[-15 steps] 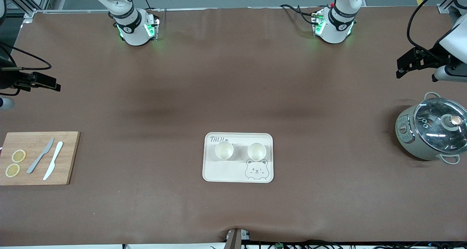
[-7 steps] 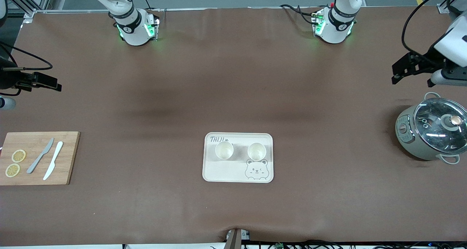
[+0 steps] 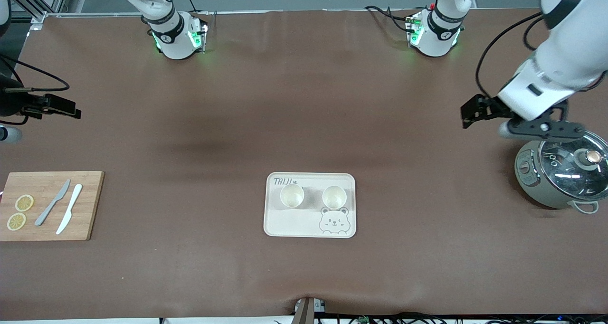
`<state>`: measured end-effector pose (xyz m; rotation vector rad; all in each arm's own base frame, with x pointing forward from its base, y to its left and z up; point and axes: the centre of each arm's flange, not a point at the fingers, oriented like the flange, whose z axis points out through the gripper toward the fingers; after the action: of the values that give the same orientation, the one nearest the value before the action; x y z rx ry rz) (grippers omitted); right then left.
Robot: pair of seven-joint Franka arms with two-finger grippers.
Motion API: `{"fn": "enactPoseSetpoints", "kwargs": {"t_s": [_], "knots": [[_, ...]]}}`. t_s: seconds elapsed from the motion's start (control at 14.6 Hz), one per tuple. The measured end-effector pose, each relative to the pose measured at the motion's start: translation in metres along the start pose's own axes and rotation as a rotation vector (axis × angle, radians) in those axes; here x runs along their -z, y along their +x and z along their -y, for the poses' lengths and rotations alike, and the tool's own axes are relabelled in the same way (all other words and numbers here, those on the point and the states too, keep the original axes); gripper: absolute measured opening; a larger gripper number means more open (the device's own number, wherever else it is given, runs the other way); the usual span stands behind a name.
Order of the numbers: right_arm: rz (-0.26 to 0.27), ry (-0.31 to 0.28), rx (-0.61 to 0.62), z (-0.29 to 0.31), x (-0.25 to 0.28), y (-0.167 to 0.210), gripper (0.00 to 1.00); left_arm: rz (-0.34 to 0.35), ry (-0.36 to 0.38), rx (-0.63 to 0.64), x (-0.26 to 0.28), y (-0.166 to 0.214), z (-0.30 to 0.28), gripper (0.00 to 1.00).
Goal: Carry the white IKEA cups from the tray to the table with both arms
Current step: 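Reach the left gripper toward the cup on the white tray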
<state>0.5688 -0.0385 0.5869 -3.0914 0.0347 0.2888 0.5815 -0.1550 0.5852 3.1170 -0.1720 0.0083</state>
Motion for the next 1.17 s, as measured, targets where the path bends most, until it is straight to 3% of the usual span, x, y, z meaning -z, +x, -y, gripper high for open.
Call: {"fn": "enactPoseSetpoints", "kwargs": {"t_s": [0.82, 1.17], "knots": [[0.003, 0.0, 0.001, 0.001, -0.001, 0.0, 1.0, -0.012, -0.088, 0.035, -0.117, 0.079, -0.101, 1.0], [-0.029, -0.007, 0.004, 0.028, -0.002, 0.006, 1.0, -0.021, -0.038, 0.034, -0.163, 0.092, -0.155, 1.0]]}}
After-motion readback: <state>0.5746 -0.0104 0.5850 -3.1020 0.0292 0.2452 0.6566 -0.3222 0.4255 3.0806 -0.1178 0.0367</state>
